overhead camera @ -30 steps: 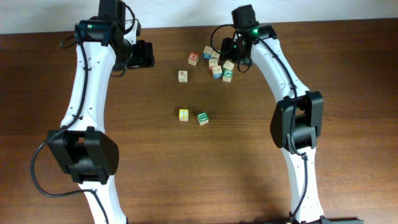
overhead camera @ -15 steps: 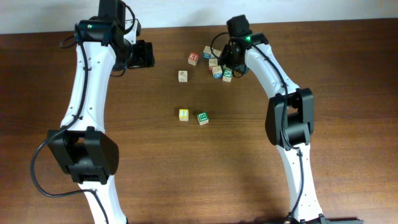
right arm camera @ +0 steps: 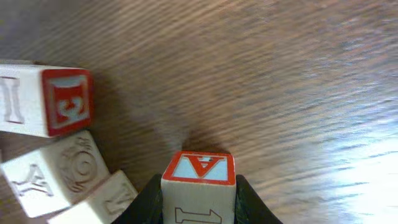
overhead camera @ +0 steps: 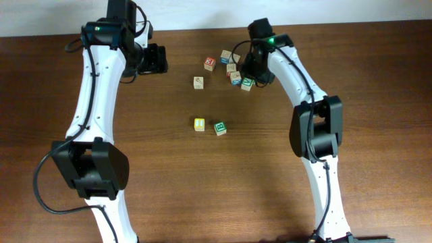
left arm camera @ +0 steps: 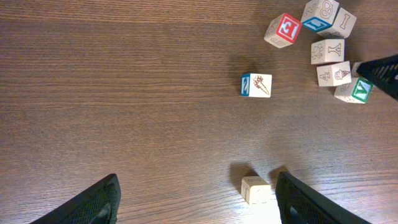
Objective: Rotate 3 blocks
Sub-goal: 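Grasp the red-edged A block from the cluster with the right gripper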
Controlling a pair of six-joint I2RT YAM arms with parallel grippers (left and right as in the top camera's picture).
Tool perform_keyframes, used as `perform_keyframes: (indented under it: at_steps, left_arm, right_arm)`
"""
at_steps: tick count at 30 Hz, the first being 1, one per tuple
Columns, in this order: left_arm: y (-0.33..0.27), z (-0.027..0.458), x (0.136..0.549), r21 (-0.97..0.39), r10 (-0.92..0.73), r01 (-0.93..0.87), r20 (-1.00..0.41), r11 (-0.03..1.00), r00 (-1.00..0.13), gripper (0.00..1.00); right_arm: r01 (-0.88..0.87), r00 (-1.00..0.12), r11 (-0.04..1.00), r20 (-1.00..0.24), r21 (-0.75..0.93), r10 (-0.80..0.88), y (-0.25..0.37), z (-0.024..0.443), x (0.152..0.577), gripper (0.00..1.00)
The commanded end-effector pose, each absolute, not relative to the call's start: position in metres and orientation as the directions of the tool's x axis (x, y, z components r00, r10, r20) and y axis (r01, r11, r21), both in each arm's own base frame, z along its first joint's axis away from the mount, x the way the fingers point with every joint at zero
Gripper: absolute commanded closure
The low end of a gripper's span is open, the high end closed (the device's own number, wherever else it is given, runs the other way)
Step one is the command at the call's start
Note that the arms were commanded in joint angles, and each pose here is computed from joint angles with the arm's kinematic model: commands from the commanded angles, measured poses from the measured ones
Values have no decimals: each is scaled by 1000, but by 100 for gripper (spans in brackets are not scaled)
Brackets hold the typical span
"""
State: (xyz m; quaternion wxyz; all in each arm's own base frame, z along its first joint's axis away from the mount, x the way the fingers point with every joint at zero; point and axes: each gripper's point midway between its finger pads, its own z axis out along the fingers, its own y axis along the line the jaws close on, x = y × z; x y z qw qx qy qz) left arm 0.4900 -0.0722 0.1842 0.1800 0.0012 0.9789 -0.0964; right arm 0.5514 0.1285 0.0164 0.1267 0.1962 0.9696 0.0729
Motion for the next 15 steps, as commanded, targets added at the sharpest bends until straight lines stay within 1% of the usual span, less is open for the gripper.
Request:
perform_keyframes:
  at_steps: [1,7,10,12,15]
  left_arm:
    - [-71,191,489,-183,-28,42,-364,982,-931,22]
    - [-71,191,488,-183,-28,42,-363,982,-931,22]
    - [-71,191,488,-183,-28,42,-363,982,-931,22]
    - [-71,191,488,-183,-28,42,-363,982,-931,22]
    - [-71,191,488,-183,-28,42,-363,982,-931,21]
  right_arm:
    - [260,-926,943,-223,207,304,106,46,549,77]
    - [84,-968,955,-205,286,146,100,106,524,77]
    - [26,-975,953,-204,301,91,104,139,505,76]
    - [20,-976,954,-203,300,84,106,160,491,76]
    - [-22,-979,952,-198,307,41,115,181,472,76]
